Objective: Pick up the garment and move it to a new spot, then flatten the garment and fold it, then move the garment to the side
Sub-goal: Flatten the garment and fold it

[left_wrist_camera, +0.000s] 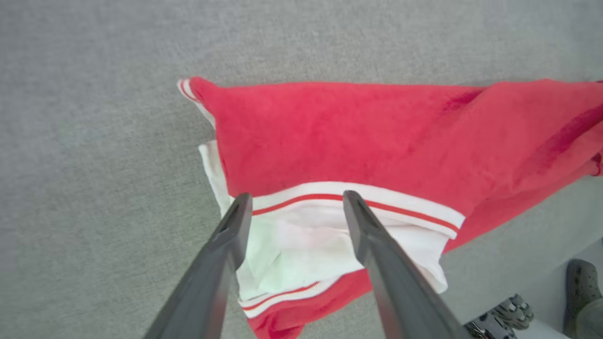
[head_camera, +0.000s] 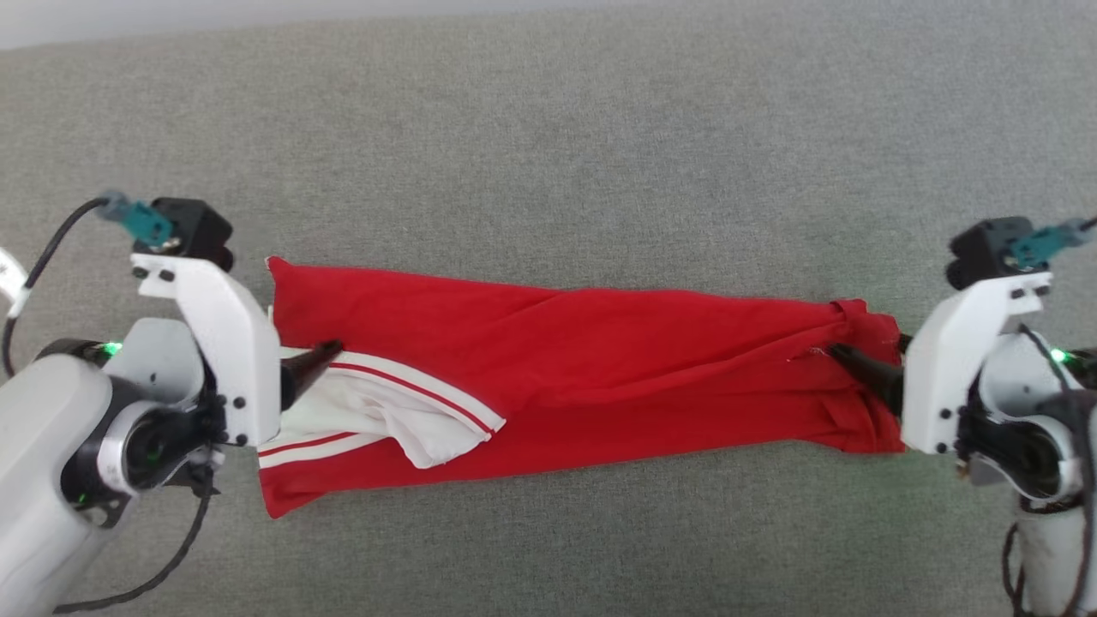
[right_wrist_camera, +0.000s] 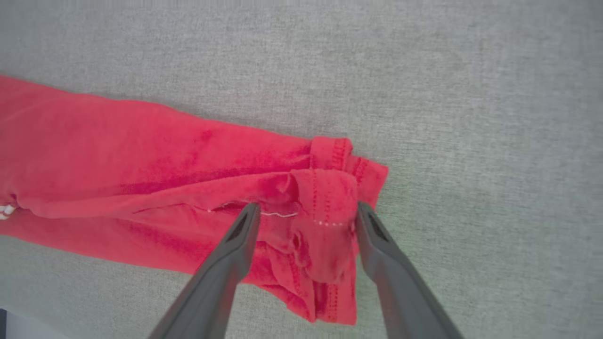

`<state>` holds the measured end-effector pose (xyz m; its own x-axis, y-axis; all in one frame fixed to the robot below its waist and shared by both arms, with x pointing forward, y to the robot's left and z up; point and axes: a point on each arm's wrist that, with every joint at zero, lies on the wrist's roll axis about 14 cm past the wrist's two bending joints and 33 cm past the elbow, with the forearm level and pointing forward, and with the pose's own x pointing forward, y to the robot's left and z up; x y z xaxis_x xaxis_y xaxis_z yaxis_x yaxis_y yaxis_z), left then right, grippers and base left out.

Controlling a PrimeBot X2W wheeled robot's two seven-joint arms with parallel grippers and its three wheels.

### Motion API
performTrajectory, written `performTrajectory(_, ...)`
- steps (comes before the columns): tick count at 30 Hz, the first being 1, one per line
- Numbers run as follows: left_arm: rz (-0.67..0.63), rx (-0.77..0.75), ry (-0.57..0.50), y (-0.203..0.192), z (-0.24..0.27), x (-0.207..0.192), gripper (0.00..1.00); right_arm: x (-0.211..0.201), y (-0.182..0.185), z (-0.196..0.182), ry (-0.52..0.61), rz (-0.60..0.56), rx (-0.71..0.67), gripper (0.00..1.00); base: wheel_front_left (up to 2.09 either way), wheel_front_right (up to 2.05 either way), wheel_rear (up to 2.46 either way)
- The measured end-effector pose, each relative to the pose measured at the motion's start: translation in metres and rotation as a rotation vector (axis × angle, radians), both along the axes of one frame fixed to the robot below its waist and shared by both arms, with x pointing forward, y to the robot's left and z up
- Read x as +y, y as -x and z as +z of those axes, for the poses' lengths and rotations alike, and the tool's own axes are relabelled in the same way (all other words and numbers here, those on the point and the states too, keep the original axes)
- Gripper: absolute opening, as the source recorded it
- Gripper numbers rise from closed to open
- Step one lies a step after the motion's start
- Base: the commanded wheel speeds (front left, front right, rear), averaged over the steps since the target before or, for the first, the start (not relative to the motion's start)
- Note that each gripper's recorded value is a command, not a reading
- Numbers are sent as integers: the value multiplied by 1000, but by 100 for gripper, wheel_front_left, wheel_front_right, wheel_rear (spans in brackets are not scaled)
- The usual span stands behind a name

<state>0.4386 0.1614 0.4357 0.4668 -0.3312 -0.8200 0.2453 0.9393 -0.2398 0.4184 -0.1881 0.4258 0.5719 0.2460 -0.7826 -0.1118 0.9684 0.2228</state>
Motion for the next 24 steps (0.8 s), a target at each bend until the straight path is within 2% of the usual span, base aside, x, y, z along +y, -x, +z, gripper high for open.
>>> performTrajectory(9,81,-392,66,-24,38,20,100,-27,6,7,-11,-106,-13,100,0,0,0)
performTrajectory(14,153,-556,78,-24,47,41,100,-28,9,-6,-29,-126,25,100,0,0,0)
performTrajectory(24,330,-694,74,-1,36,83,100,-8,11,-47,-94,-97,168,100,0,0,0)
